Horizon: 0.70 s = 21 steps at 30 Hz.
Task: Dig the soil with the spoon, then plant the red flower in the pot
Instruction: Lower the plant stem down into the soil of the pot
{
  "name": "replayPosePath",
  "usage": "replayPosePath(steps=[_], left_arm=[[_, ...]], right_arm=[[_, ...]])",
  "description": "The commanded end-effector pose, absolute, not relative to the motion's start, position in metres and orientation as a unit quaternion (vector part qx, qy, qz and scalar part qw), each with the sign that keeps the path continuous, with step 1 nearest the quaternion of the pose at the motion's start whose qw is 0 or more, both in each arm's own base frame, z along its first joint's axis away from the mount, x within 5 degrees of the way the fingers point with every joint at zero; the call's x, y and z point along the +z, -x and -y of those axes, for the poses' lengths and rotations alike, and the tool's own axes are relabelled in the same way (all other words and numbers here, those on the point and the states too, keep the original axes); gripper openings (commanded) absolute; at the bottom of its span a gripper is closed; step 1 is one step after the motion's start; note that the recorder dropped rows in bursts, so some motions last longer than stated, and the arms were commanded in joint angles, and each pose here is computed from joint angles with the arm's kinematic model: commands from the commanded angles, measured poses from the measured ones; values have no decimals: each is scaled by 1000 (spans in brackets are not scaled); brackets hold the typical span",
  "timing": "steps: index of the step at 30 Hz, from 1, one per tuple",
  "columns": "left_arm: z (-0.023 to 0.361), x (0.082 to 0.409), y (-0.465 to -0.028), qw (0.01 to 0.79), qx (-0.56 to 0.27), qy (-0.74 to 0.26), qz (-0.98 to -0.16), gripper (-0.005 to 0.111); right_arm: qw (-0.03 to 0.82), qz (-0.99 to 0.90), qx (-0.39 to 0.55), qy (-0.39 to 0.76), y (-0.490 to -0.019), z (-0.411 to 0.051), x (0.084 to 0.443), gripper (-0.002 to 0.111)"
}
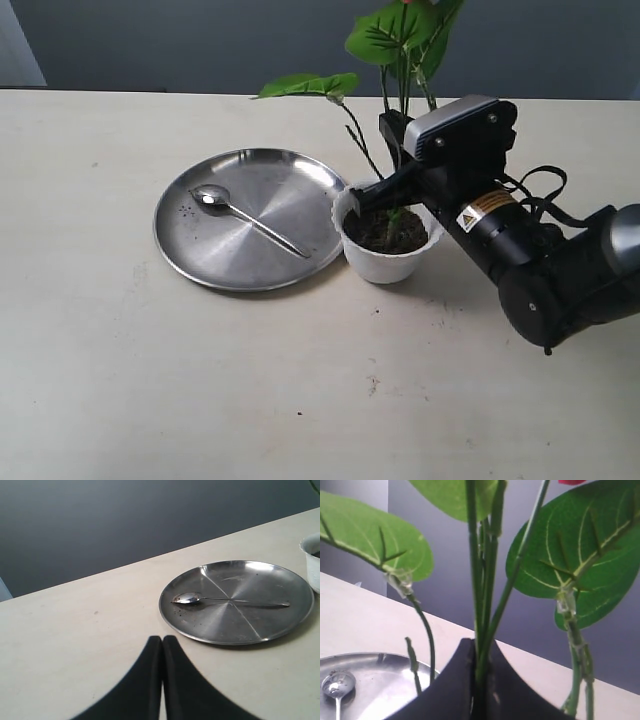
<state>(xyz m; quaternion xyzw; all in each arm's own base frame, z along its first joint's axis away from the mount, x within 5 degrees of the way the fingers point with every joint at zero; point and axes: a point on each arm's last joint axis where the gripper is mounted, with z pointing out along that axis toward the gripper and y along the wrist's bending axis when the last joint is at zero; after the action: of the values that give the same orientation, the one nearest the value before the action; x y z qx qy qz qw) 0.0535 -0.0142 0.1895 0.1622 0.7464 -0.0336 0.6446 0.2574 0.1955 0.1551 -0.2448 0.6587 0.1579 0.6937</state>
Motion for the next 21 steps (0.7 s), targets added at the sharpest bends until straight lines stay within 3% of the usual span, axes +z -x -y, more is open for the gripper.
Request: replayPosePath(steps=[1, 9, 21], left_arm=[[15, 192, -53, 651, -40, -160, -741, 0], [15, 192, -53, 651, -40, -160, -741, 0], [15, 192, -53, 651, -40, -160, -741, 0]], right_arm=[[709, -650, 164, 221, -259, -194, 169, 1], [712, -628, 181, 257, -258, -203, 173, 1], [623, -681, 161, 350, -257, -212, 116, 1]])
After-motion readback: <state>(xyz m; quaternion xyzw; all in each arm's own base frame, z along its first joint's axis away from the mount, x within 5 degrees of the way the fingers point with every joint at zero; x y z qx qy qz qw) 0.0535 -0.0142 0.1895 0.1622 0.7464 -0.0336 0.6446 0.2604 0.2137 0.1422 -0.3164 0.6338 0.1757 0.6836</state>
